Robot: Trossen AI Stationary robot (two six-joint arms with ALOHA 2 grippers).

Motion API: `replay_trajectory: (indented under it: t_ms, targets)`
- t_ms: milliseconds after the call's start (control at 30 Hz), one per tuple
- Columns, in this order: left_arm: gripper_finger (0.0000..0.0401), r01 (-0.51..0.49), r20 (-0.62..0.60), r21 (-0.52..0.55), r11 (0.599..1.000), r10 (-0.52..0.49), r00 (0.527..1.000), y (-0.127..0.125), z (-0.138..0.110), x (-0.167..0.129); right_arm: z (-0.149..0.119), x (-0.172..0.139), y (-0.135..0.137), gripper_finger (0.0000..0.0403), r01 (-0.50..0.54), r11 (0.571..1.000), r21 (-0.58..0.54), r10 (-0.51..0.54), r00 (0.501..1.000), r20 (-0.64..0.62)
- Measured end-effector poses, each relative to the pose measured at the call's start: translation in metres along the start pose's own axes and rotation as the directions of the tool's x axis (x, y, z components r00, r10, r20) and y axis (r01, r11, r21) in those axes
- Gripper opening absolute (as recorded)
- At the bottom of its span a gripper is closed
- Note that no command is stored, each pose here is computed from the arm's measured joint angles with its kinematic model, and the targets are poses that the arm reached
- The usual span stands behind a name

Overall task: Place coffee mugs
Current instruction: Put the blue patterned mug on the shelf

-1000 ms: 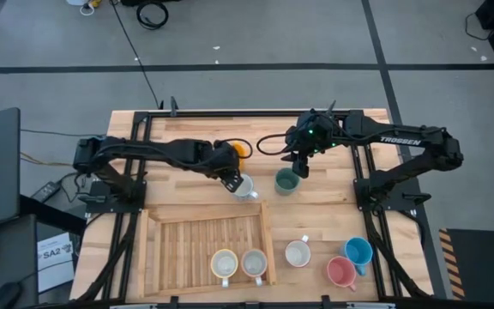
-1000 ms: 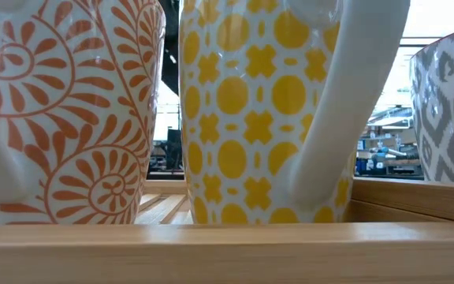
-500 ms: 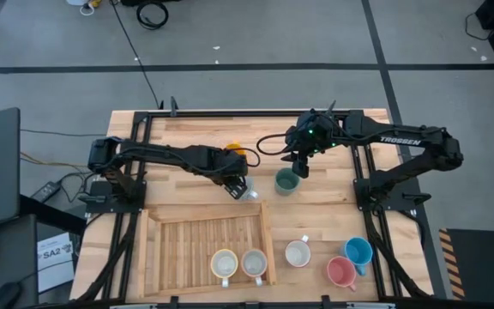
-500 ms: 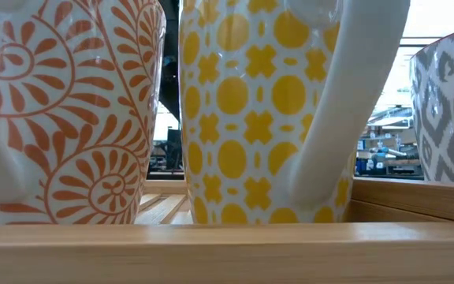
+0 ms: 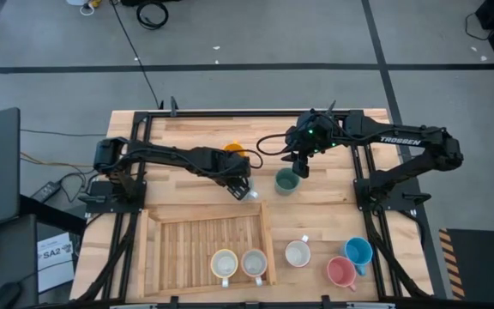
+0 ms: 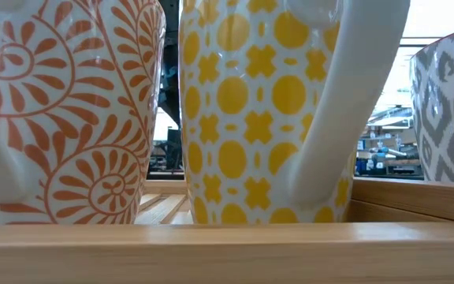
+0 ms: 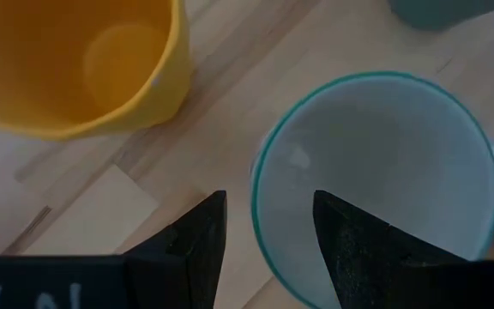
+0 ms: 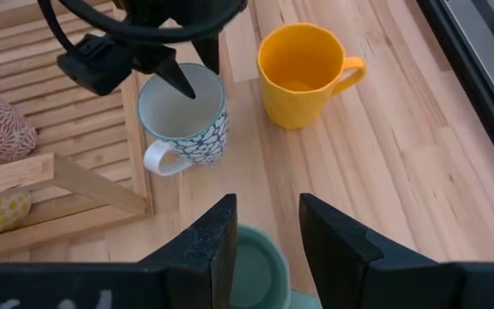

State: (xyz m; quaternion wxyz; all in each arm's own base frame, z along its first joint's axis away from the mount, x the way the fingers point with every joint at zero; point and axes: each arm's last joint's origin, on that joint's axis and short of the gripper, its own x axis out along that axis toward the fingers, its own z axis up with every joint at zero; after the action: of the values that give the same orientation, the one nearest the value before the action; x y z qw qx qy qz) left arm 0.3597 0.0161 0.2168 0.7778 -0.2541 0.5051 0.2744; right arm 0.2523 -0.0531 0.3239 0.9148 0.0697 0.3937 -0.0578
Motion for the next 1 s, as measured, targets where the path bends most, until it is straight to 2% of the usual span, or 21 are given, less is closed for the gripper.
replay_trajectory:
  t_ms: [133, 1000]
  targets:
    - [0.0171, -0.003, -0.004, 0.001, 1.000, 0.003, 1.000, 0.0001, -0.0005, 0.0013, 0.0000, 0.0001, 0.0000, 0.0134, 0.000, 1.000, 0.000, 0.000, 1.000, 0.000]
    - [0.0032, -0.005, -0.001, 0.028, 1.000, 0.005, 1.000, -0.0001, -0.0005, 0.0011, 0.0000, 0.0001, 0.0000, 0.0134, 0.000, 1.000, 0.000, 0.000, 1.000, 0.000]
